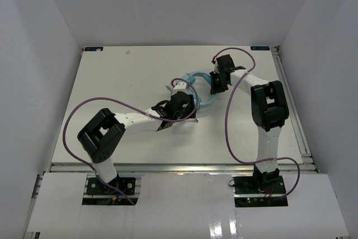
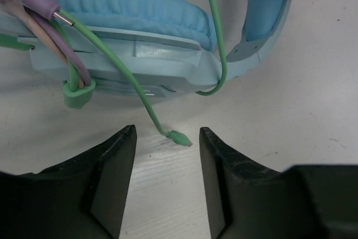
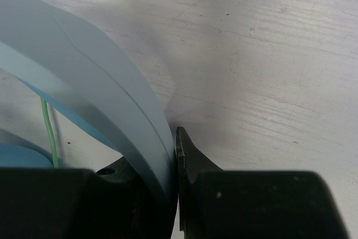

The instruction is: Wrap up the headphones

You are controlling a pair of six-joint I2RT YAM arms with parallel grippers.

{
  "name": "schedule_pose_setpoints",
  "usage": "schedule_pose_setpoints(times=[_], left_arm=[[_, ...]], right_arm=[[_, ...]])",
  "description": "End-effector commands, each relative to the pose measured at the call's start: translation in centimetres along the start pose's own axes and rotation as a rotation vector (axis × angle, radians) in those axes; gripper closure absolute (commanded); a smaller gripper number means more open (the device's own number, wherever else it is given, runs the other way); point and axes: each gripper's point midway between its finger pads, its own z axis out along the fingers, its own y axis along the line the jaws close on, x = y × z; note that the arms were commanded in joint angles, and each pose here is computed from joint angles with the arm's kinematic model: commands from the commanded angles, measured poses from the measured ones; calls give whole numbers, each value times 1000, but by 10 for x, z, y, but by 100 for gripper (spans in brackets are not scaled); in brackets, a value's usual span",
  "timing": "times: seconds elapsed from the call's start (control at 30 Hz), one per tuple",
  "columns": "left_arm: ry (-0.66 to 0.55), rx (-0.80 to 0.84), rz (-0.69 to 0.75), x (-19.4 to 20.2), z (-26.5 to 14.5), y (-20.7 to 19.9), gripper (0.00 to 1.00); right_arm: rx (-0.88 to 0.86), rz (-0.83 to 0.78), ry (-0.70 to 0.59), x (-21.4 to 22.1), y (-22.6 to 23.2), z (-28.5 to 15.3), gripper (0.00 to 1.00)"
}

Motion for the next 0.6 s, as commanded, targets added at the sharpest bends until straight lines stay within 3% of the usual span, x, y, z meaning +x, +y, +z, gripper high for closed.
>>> schedule_pose_setpoints(times=[0.0, 0.3, 0.57], left_arm=[[-44, -23, 3, -18, 8, -9, 45], [-22, -63, 15, -18, 20, -8, 63], [-34, -21, 27, -41, 12, -28, 89]], right_arm=[[-68, 18, -98, -30, 16, -15, 92], [-73, 20, -94, -27, 16, -14, 92], [-74, 24, -91, -26, 16, -14, 92]])
